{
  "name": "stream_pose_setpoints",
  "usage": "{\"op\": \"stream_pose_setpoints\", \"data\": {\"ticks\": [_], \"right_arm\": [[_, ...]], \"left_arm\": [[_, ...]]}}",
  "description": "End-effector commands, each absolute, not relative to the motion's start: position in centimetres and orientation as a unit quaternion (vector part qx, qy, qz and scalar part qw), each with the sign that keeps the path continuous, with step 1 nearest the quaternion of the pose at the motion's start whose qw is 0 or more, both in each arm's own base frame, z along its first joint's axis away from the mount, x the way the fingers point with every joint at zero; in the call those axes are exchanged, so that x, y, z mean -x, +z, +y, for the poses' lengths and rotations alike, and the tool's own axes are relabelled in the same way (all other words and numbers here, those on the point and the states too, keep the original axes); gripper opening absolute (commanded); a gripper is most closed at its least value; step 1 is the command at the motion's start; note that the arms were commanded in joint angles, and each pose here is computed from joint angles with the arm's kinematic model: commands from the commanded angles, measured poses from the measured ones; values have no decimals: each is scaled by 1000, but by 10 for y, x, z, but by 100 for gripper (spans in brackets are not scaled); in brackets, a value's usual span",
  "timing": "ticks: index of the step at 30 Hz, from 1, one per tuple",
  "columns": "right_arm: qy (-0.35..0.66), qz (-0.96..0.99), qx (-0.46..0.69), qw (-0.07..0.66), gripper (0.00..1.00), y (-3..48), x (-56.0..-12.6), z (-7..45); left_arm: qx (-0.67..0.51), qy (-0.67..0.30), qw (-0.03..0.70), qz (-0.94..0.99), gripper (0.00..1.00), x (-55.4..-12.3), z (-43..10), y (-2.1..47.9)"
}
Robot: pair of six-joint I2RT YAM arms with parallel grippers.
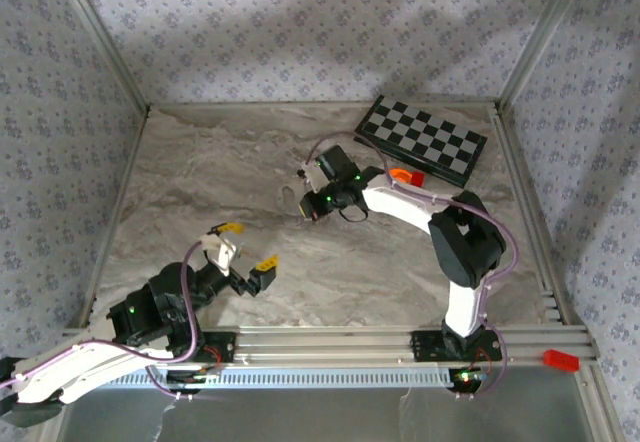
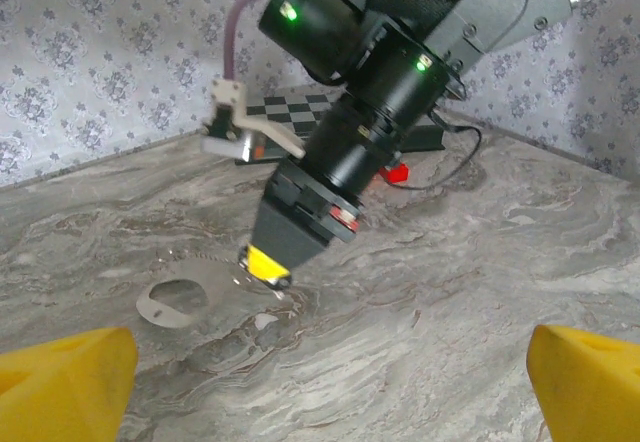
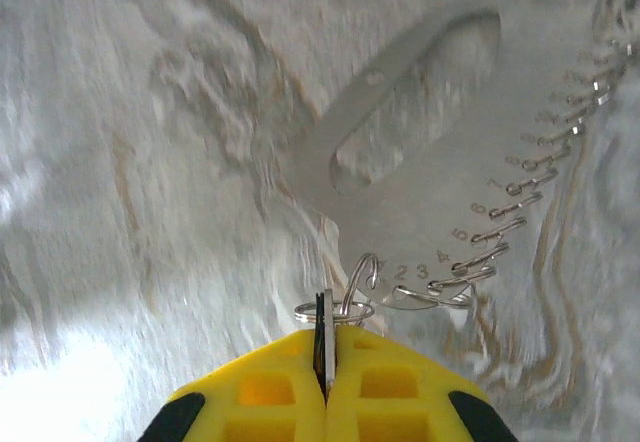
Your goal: Put the keys on the keyring
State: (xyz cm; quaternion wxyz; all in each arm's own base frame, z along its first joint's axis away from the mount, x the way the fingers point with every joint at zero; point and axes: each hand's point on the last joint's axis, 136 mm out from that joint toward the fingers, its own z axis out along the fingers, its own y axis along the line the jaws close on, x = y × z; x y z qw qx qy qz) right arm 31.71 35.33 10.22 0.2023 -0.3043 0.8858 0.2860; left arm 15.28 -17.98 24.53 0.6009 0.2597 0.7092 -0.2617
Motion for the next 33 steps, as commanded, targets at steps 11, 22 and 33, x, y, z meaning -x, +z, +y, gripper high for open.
{"op": "stream_pose_setpoints", "data": {"ticks": [11, 22, 33], "right_arm": [[292, 910, 273, 106, 0, 45, -246, 327], [277, 923, 255, 79, 4, 15, -209, 306], [257, 928, 260, 74, 12, 10, -196, 291]], "left_arm": [[-246, -265, 612, 703, 99, -153, -173, 251], [-236, -264, 620, 700, 99, -156, -174, 257], [-231, -261, 621, 702, 99, -158, -173, 258]]}}
